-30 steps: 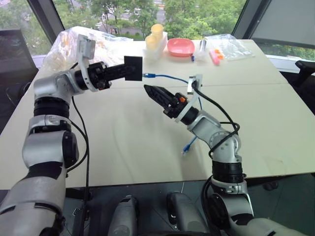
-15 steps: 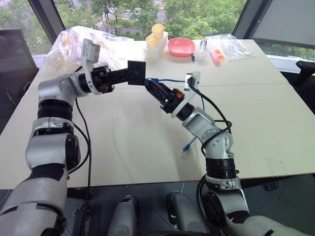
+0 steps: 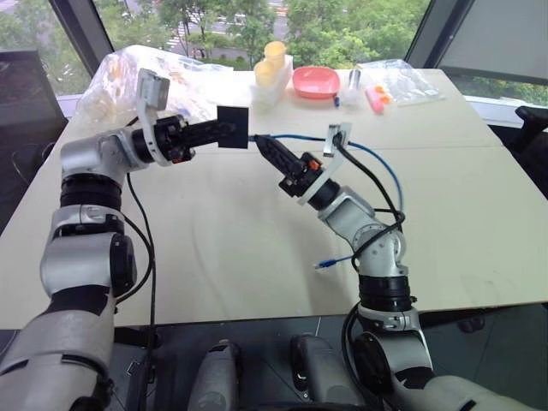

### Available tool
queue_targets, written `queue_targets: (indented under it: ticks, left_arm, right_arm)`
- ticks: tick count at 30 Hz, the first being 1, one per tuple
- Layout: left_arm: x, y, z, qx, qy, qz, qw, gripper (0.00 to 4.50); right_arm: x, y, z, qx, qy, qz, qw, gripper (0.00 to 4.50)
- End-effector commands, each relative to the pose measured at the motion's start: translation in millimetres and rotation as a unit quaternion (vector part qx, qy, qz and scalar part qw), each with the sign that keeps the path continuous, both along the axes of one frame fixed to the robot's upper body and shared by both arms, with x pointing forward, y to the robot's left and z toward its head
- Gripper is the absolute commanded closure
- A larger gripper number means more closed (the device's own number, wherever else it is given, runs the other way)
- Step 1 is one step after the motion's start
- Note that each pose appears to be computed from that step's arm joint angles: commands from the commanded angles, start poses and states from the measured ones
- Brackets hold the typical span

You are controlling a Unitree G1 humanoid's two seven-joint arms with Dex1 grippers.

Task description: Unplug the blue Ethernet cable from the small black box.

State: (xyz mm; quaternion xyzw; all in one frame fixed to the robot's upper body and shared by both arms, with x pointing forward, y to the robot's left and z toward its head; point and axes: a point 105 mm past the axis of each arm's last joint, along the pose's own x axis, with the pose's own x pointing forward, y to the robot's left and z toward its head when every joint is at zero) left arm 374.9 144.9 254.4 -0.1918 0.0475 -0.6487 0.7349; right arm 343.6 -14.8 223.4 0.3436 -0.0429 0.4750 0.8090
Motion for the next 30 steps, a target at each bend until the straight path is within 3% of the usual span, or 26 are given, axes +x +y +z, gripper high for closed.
queue_targets:
  ticks: [1, 12, 22, 27, 30]
  left_arm:
    - [-3.8, -7.8, 17.5, -0.013, -0.033, -0.018, 0.999, 4.01]
    - [-1.5, 8.8, 31.5, -0.022, -0.048, 0.011, 0.999, 4.01]
    - [-0.9, -0.5, 27.3, -0.025, -0.044, 0.001, 0.999, 4.01]
    - [-1.2, 3.1, 27.8, -0.024, -0.045, 0.006, 0.999, 4.01]
    - [-1.1, 6.8, 28.4, -0.024, -0.046, 0.012, 0.999, 4.01]
  right_arm:
    - [-4.5, 10.7, 7.3, -0.002, -0.015, 0.015, 1.000, 4.47]
    - [11.6, -29.4, 7.9, 0.055, 0.021, -0.036, 0.998, 4.47]
    - [-0.1, -5.6, 7.3, 0.035, 0.013, 0.005, 0.999, 4.47]
    - [10.4, -24.5, 2.4, 0.057, 0.035, -0.040, 0.997, 2.37]
    - [21.2, -54.5, -9.8, 0.066, 0.065, -0.094, 0.991, 0.73]
